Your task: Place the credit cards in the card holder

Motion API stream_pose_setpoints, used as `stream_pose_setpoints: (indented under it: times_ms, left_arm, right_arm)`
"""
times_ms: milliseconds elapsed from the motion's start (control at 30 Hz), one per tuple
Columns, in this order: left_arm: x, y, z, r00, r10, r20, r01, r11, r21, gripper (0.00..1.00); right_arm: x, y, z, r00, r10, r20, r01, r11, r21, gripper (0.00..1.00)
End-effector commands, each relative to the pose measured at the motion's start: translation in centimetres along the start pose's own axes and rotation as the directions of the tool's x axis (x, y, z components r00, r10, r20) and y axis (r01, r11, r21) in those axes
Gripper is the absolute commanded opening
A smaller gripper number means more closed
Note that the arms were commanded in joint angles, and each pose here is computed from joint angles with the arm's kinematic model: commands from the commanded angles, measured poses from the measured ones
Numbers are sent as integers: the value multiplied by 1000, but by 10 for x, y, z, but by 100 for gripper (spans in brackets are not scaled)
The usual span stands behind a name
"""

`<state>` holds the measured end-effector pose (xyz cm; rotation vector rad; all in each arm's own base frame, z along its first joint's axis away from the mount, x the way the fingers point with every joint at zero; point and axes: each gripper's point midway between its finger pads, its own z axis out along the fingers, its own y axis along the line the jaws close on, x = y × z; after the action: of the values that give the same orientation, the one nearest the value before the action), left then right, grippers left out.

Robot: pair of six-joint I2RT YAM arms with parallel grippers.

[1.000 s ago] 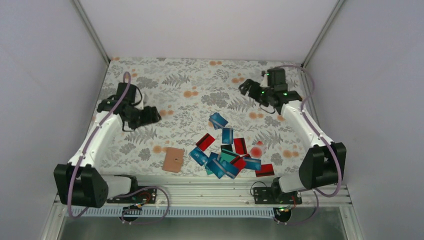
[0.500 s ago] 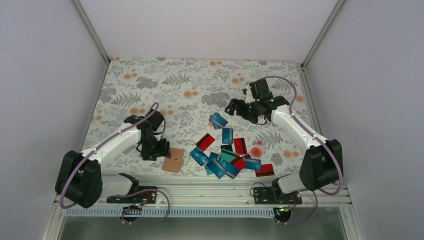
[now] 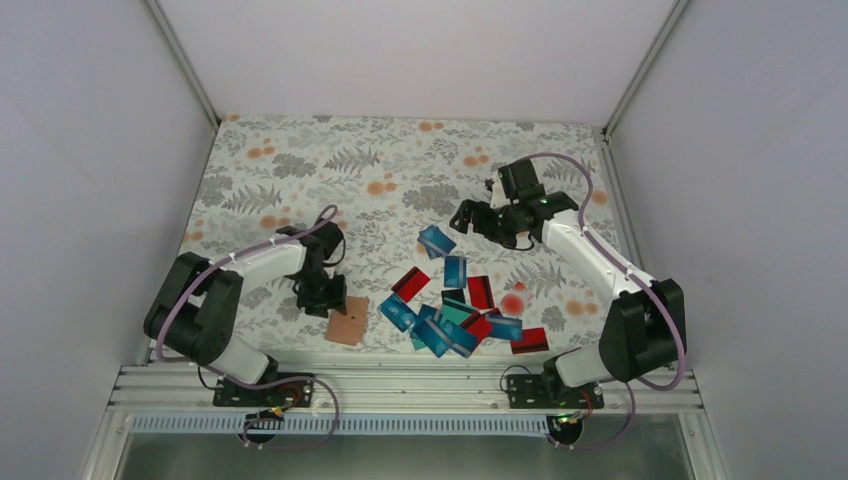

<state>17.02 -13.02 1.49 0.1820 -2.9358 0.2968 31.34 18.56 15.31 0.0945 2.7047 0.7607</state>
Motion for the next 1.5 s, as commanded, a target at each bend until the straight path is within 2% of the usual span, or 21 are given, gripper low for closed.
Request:
stream_pose_setpoints:
  times_ms: [0, 133, 300, 433, 600, 700, 833, 967, 1133, 1467]
  left_arm:
    - [-20, -8, 14, 998, 27, 53, -29, 999, 32, 38]
    - [-39, -16, 7, 993, 40, 109, -45, 998, 39, 26]
    - [-74, -21, -10, 981, 7, 192, -24, 996, 90, 20]
    - [-109, -21, -23, 967, -53, 249, 10, 985, 174, 19]
    - [-151, -28, -39, 954, -45, 296, -15, 980, 199, 20]
    - [-154, -34, -45, 956, -27, 292, -39, 975, 217, 32]
    - [-139, -32, -54, 950, -14, 311, -60, 972, 228, 61]
    - [-127, -25, -53, 948, 13, 318, -84, 974, 211, 65]
    - [-128, -20, -44, 951, 33, 309, -102, 973, 209, 50]
    - [-126, -21, -20, 960, 92, 265, -154, 962, 226, 29]
  right_arm:
    - [6, 2, 0, 1000, -5, -30, 5, 1000, 6, 100]
    - [-1, 6, 1, 1000, -6, -26, 6, 1000, 10, 100]
    - [-16, 14, 5, 1000, -13, -27, 13, 1000, 4, 100]
    - [-28, 24, 11, 999, -20, -35, 19, 1000, -14, 100]
    - [-40, 35, 24, 998, -29, -62, 26, 999, -41, 100]
    - [-46, 43, 33, 996, -43, -77, 39, 998, -53, 100]
    - [-54, 52, 34, 995, -75, -69, 70, 995, -69, 100]
    - [-58, 51, 35, 993, -99, -65, 96, 994, -53, 100]
    - [-59, 51, 37, 991, -106, -76, 102, 993, -52, 100]
    - [-51, 45, 42, 991, -93, -98, 89, 995, -41, 100]
